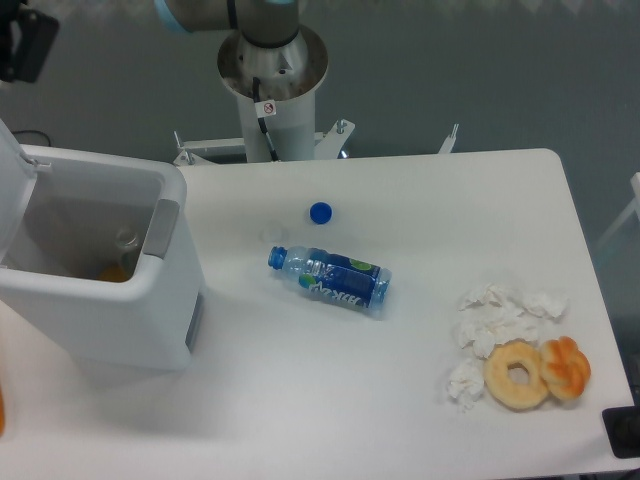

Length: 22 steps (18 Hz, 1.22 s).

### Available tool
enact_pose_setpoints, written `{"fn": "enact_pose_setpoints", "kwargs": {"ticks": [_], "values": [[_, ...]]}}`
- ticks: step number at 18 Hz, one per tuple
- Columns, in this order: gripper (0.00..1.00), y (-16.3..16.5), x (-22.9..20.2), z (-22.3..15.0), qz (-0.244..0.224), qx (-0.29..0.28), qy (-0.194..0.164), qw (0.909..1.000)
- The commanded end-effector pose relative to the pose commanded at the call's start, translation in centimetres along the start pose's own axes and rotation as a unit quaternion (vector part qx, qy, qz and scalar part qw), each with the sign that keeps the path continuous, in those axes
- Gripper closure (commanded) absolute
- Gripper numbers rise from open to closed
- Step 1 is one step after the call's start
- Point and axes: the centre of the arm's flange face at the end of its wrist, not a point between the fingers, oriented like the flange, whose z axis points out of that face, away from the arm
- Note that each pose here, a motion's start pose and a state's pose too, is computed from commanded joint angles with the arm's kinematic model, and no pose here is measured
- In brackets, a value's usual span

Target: Close the trash can

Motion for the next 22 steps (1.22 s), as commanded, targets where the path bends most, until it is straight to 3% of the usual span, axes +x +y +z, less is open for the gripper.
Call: {"fn": "enact_pose_setpoints", "kwargs": {"ticks": [7, 22], "values": [[0.0, 1.0, 2.4, 3.4, 0.004, -0.022, 0.058, 0.9981], [0.0, 2.4, 6.7, 8.2, 0.033, -0.055, 0.119, 0.9908]]}}
